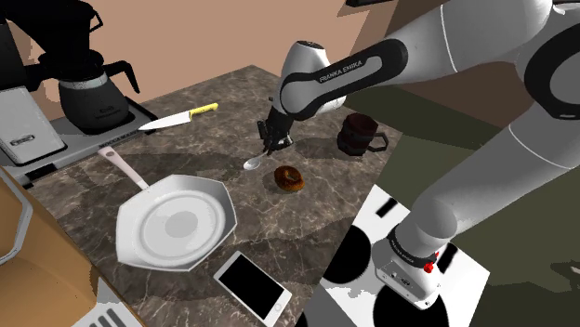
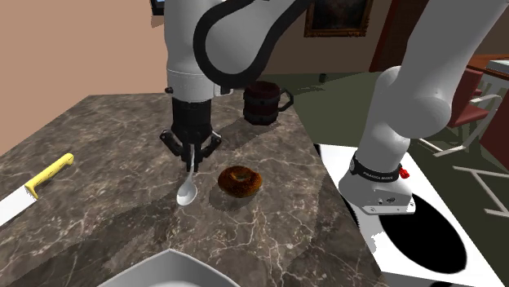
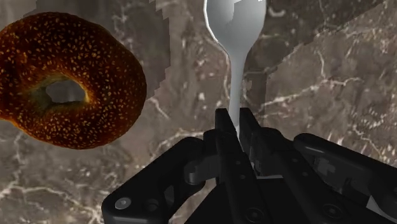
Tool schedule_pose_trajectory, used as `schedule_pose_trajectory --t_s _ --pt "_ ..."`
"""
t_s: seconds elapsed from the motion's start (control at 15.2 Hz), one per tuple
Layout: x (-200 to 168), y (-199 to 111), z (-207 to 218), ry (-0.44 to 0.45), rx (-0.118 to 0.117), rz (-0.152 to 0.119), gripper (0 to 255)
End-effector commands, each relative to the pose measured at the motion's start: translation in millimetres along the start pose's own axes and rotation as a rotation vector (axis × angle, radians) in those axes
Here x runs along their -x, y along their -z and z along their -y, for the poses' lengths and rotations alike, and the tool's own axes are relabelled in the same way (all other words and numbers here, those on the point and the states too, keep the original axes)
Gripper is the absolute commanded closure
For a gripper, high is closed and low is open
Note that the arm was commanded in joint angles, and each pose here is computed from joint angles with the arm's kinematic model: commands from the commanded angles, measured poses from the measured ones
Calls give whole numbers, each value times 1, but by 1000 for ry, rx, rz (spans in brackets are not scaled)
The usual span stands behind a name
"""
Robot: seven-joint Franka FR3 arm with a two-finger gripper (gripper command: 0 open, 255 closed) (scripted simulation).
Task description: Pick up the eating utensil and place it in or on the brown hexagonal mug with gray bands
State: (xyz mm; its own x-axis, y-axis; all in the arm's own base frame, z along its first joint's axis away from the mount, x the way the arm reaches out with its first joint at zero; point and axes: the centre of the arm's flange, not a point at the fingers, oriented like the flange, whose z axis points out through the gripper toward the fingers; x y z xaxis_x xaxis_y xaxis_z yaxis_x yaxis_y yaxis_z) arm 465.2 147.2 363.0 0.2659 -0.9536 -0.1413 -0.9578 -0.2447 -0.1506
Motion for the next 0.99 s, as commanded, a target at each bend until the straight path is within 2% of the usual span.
schedule_pose_trajectory --t_s 0.0,0.92 --pt "2 12 3 0 0 0 255" --pt "12 84 14 0 0 0 255"
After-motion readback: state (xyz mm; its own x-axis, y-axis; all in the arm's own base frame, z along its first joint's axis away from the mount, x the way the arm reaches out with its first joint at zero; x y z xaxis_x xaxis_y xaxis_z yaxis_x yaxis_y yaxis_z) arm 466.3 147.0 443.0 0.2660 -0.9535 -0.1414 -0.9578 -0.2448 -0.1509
